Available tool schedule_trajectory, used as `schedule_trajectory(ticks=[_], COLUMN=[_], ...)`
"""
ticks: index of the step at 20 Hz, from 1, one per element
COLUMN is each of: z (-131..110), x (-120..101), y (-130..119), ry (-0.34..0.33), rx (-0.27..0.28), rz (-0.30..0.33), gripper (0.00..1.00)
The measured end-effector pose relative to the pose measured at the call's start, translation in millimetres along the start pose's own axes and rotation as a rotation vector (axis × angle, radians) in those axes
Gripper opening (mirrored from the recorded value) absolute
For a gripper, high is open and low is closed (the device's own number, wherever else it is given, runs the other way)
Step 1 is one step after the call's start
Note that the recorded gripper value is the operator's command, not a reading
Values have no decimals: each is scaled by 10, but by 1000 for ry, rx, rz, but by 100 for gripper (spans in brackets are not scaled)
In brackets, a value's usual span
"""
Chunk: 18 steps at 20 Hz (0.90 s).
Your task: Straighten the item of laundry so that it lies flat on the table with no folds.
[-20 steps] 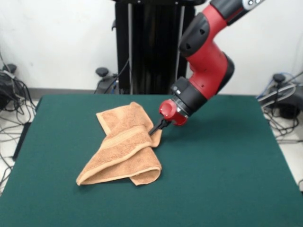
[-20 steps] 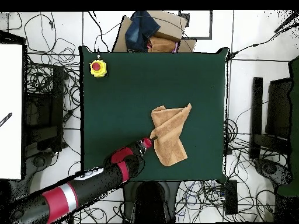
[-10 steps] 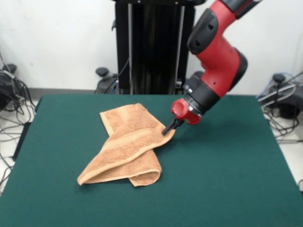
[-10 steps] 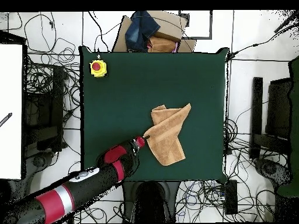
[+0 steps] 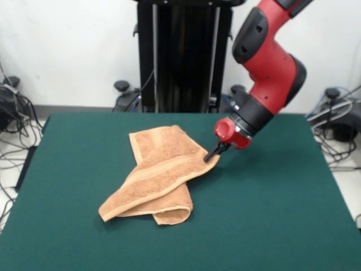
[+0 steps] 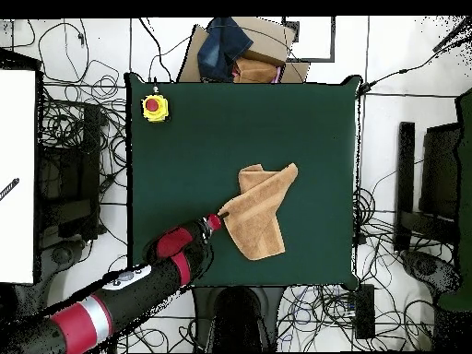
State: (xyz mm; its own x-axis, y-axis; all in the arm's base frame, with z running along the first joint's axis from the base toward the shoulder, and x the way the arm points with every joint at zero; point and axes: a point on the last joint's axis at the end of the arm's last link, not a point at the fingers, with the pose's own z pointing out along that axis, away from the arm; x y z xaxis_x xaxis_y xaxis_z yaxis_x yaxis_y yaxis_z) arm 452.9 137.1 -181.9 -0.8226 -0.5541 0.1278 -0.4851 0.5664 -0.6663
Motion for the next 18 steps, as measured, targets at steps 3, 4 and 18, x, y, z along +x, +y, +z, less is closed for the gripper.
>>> schedule_trajectory(ticks=[3, 4, 18], z=[-48, -64, -510], x=[-45, -58, -250], y=[29, 39, 383], ry=[3, 3, 55], rx=[-15, -18, -119], rz=[16, 20, 61], gripper=[0, 0, 0])
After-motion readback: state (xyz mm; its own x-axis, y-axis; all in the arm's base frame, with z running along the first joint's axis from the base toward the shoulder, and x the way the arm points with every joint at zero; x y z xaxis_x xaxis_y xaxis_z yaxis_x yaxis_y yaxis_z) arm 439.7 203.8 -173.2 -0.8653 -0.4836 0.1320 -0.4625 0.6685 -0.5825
